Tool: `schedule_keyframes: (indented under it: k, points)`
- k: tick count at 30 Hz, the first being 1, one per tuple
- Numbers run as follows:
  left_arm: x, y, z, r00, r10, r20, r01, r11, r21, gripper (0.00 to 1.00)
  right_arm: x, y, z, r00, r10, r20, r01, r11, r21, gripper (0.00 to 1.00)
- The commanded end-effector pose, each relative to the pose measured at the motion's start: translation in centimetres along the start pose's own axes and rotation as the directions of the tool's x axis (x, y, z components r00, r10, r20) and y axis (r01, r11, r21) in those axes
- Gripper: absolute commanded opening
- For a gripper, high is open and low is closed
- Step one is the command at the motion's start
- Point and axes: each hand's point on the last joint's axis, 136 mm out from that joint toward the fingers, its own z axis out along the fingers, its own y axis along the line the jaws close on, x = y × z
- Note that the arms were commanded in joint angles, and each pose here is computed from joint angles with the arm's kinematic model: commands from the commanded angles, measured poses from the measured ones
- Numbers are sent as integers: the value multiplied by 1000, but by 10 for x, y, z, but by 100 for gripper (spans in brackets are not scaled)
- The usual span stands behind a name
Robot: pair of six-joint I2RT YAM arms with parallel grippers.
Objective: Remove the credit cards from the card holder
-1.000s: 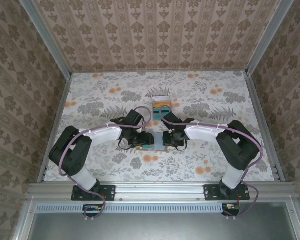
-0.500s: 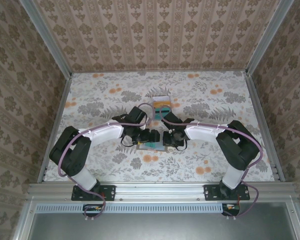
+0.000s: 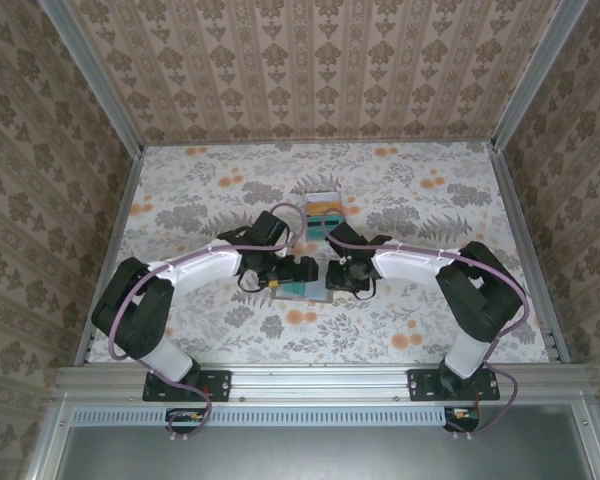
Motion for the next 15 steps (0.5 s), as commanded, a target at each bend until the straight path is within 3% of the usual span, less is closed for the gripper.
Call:
schedule_keyframes:
  k: [1,4,9,12,15]
  points:
    - [0,14,-12,1000,-12,26,13,999,-35,98,-9,0,-18,999,-17,45,18,1000,-6,31]
    - [-2,17,-11,999,-24,31,25,999,-31,89,-14,20,-25,998,-21,61,26,995,-92,31]
    - [-4,25,-3,999,-40,27,41,998,-46,57,-18,53,-29,997,-34,64,46,978,-202,29]
    - [-3,33,2,998,-54,18,55,996,-66,43,-18,63,-22,999,-28,42,36,974,-225,29]
    - [-2,39,5,998,-59,6,60,995,-79,38,-17,70,-16,1000,-17,25,23,969,-247,28]
